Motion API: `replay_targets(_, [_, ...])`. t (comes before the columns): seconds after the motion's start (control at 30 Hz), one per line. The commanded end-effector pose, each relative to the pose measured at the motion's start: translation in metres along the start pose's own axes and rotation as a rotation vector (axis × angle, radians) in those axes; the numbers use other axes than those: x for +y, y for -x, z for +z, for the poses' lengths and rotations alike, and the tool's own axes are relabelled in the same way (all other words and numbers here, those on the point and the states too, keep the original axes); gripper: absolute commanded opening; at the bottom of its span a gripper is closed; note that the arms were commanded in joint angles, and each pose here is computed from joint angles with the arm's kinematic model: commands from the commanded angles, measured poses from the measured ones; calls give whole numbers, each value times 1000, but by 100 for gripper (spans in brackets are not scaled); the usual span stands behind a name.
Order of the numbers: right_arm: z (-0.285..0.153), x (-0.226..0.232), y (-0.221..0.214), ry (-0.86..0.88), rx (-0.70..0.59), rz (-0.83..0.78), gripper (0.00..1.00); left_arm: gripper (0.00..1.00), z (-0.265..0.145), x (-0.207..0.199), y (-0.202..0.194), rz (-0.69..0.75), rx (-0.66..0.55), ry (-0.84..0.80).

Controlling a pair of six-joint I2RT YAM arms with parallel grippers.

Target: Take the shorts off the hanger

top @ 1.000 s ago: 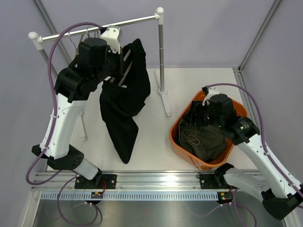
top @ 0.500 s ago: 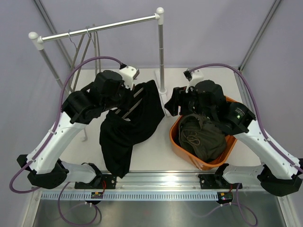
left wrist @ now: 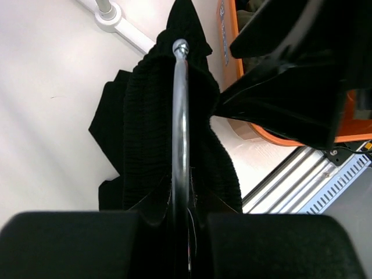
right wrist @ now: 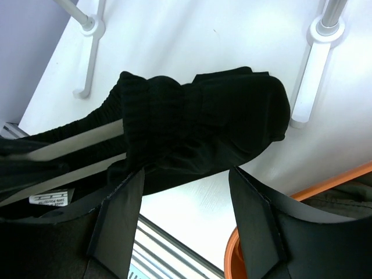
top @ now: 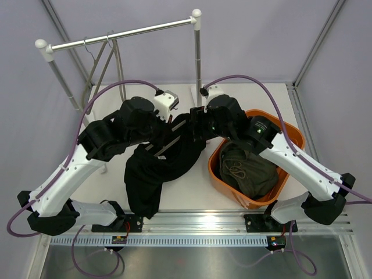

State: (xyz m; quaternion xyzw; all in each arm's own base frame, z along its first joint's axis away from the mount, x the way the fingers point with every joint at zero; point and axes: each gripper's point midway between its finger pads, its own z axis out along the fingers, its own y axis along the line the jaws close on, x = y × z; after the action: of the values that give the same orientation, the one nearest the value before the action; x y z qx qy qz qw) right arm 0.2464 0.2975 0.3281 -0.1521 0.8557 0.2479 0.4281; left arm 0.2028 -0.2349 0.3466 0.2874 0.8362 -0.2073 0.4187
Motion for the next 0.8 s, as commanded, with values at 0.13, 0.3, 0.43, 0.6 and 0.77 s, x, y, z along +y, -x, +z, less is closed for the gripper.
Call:
replay_targets(0.13, [3, 14, 27, 6, -73, -3, 69, 0, -11, -22, 21, 8, -100, -99])
replay_targets(0.3, [-4, 13, 31, 9, -93, 7, 67, 0, -13, -17, 19, 20, -95, -62])
replay_targets(0.43, [-14, 12, 35, 12, -105, 10, 68, 0, -12, -15, 16, 26, -77, -54])
replay_targets(0.6, [-29, 24, 33, 57, -115, 11, 68, 0, -9, -7, 17, 31, -73, -3])
replay_targets(0.77, [-39, 32, 25, 82, -111, 6, 68, 0, -11, -8, 22, 32, -80, -6])
